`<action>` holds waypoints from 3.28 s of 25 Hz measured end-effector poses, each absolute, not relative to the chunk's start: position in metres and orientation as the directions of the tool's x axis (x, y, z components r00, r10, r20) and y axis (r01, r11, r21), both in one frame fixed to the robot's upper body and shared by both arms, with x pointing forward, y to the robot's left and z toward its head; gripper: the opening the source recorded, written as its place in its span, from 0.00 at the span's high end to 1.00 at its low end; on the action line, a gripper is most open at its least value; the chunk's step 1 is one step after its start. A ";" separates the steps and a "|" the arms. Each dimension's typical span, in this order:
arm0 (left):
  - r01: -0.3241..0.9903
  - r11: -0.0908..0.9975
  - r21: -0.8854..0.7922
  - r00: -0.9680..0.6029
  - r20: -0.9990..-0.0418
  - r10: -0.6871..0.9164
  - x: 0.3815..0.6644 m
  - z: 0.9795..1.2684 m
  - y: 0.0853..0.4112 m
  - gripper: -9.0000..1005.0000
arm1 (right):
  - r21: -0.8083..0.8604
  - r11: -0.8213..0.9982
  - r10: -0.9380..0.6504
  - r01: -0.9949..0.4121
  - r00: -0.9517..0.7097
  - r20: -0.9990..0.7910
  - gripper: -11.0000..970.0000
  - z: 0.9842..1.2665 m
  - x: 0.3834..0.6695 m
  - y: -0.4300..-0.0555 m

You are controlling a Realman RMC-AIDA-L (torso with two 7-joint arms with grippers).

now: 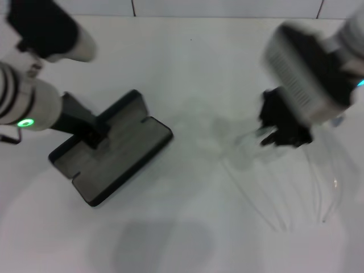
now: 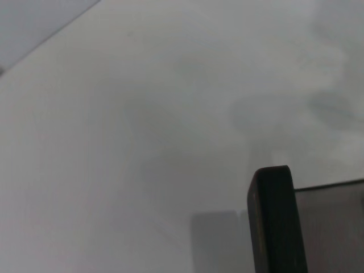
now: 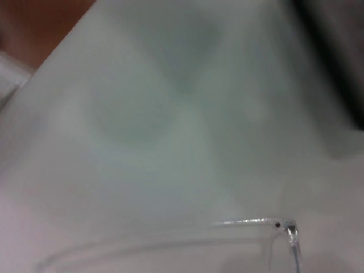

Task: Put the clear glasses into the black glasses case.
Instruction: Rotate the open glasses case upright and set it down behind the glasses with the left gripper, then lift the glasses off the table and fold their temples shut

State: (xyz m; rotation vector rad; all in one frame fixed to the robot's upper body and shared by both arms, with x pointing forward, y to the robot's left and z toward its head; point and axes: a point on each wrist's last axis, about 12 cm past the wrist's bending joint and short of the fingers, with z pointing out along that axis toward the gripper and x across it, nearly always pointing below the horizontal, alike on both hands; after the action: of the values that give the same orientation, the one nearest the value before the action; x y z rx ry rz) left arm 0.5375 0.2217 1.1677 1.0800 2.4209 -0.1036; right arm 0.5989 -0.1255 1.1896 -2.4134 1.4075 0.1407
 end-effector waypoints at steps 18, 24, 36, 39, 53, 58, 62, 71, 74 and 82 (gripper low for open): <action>0.866 0.111 0.487 0.028 -0.270 0.963 0.553 1.185 0.130 0.93 | -0.103 0.178 -0.784 -0.979 -0.078 -0.616 0.87 1.189 0.542 -0.297; 0.834 -0.023 0.552 0.189 -0.246 0.951 0.560 1.166 0.098 0.93 | -0.007 0.240 -0.693 -0.971 -0.166 -0.701 0.87 1.190 0.510 -0.334; 0.853 -0.029 0.520 0.206 -0.284 0.936 0.566 1.143 0.082 0.92 | 0.047 0.301 -0.621 -0.952 -0.234 -0.748 0.87 1.182 0.485 -0.357; 0.856 -0.002 0.516 0.182 -0.298 0.937 0.567 1.143 0.082 0.92 | 0.045 0.304 -0.619 -0.952 -0.233 -0.750 0.87 1.182 0.486 -0.357; 0.851 0.017 0.525 0.172 -0.310 0.935 0.564 1.147 0.081 0.62 | 0.048 0.313 -0.614 -0.948 -0.241 -0.752 0.87 1.179 0.486 -0.358; 0.866 0.022 0.499 0.151 -0.303 0.941 0.563 1.139 0.085 0.60 | 0.051 0.307 -0.607 -0.951 -0.236 -0.758 0.87 1.179 0.486 -0.357; 0.880 0.027 0.474 0.141 -0.316 0.938 0.561 1.136 0.087 0.59 | 0.059 0.304 -0.600 -0.951 -0.239 -0.763 0.87 1.178 0.485 -0.357; 0.894 0.021 0.448 0.133 -0.310 0.941 0.558 1.132 0.087 0.59 | 0.067 0.292 -0.582 -0.954 -0.232 -0.780 0.87 1.176 0.483 -0.356; 0.901 0.017 0.433 0.127 -0.301 0.945 0.556 1.132 0.088 0.59 | 0.070 0.288 -0.581 -0.955 -0.232 -0.780 0.87 1.176 0.482 -0.356; 0.903 0.023 0.428 0.140 -0.345 0.928 0.547 1.151 0.085 0.59 | 0.079 0.272 -0.579 -0.959 -0.229 -0.782 0.87 1.177 0.480 -0.355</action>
State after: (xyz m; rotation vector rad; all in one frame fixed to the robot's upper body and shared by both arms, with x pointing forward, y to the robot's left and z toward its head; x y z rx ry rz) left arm 0.5467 0.0854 1.1508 1.8674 1.7518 0.0576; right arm 0.4802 -0.3551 1.1769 -1.3840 1.9073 0.7630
